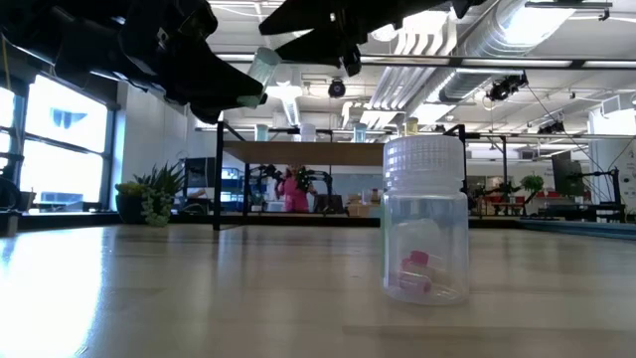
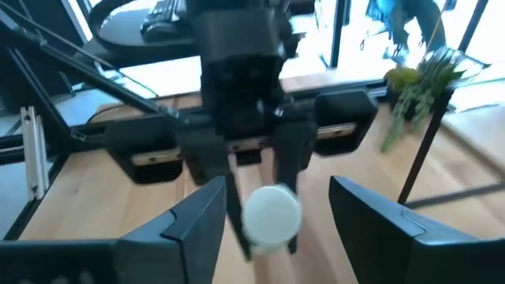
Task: Pick and place medicine bottles onto shelf by color
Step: Put the top green pill bottle on the shelf aligned with the other green pill bottle
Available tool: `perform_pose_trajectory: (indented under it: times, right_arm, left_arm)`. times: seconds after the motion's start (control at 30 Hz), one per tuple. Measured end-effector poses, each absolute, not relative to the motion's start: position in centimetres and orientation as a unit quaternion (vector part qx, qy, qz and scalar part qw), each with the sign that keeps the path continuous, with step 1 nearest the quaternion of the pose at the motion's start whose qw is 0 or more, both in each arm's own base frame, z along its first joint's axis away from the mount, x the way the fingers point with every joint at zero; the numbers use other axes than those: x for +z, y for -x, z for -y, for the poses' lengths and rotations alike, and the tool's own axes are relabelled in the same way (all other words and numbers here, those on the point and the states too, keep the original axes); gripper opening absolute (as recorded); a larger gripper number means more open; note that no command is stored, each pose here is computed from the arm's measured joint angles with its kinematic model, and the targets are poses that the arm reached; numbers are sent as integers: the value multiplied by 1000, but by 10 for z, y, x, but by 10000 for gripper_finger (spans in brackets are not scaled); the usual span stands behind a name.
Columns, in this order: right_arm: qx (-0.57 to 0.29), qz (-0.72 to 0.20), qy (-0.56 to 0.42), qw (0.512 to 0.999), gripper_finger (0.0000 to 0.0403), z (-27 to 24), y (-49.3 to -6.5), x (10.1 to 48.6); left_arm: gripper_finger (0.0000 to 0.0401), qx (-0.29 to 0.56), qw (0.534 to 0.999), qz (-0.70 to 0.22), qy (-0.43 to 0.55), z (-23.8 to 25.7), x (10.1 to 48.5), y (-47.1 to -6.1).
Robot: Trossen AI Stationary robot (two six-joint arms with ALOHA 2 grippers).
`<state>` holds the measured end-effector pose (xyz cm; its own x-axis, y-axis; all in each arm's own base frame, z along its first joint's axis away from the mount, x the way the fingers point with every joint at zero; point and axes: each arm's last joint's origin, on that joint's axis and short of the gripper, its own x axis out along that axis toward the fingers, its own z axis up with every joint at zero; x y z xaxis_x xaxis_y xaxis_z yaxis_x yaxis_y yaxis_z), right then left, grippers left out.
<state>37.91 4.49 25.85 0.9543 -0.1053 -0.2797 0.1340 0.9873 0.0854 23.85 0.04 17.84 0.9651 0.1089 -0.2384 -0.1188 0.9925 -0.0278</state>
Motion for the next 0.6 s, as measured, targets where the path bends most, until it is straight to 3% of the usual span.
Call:
perform_pose_trajectory:
  times: [0.2,0.6]
  right_arm:
    - [-69,-89,-42,993,227,-34,-378,276]
    - [-99,-80,-11,992,227,-5,-391,333]
  left_arm:
    - [90,81,991,-105,-6,-2,187,-234]
    - [90,113,992,-57,12,-27,188,-212]
